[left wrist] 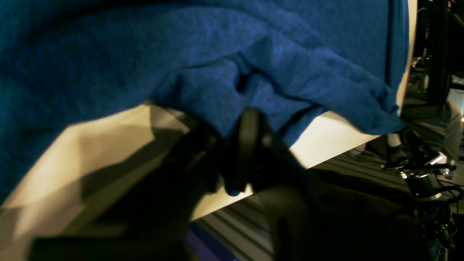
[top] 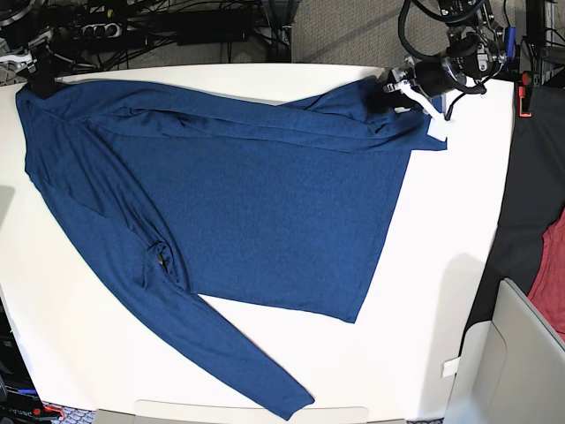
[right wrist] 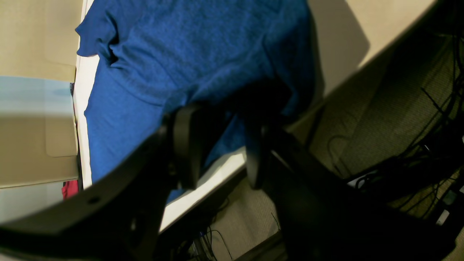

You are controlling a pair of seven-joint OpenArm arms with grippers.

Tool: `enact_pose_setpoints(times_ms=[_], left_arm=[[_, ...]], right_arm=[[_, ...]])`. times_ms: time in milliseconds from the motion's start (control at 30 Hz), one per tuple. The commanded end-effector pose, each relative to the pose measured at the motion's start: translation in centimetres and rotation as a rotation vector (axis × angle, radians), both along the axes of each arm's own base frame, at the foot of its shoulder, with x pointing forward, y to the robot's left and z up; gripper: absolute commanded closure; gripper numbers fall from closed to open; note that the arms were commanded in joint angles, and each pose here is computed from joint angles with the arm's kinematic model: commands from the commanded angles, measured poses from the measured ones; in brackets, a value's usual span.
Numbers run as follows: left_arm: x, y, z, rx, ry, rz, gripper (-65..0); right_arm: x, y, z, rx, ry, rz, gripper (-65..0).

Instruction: Fold the T-shirt properly

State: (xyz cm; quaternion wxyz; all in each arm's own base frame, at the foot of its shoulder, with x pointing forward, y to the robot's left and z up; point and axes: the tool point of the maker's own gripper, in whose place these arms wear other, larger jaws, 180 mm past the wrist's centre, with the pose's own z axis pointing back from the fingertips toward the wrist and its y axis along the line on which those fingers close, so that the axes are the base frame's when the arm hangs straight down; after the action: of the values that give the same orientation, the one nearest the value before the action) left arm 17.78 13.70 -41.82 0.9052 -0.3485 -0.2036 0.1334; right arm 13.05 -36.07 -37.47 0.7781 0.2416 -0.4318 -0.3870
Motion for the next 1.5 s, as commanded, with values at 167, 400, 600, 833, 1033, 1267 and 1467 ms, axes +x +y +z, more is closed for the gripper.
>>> enact_pose_setpoints(times_ms=[167, 400, 600, 833, 1033, 1267, 1467], left_arm=[[-0.4, 2.9, 2.8, 0.117, -0.059, 0.017, 0.0], [0.2, 5.5, 5.8, 0.209, -0.132, 0.052, 0.0], [-0.5, 7.2, 5.9, 0.237, -0.116, 0.093, 0.0], [-0.4, 6.7, 6.6, 0.181, -0.141, 0.102, 0.0], [2.4, 6.1, 8.4, 0.149, -0.214, 0.084, 0.0], [5.1, 6.8, 10.0, 0.166, -0.285, 0.085, -0.1], [7.4, 7.5, 9.6, 0.118, -0.292, 0.121, -0.1]], right_arm=[[0.5, -1.0, 1.5, -0.036, -0.041, -0.001, -21.3], [0.5, -1.0, 1.5, -0.035, -0.042, 0.000, -21.3], [0.5, -1.0, 1.5, -0.035, -0.042, -0.002, -21.3], [1.1, -1.4, 2.0, -0.047, -0.058, 0.003, -21.3], [1.7, -1.4, 2.2, -0.049, -0.074, 0.002, -21.3], [2.7, -1.5, 2.7, -0.050, -0.103, -0.001, -21.3], [2.8, -1.8, 2.9, -0.058, -0.117, -0.018, -21.3]])
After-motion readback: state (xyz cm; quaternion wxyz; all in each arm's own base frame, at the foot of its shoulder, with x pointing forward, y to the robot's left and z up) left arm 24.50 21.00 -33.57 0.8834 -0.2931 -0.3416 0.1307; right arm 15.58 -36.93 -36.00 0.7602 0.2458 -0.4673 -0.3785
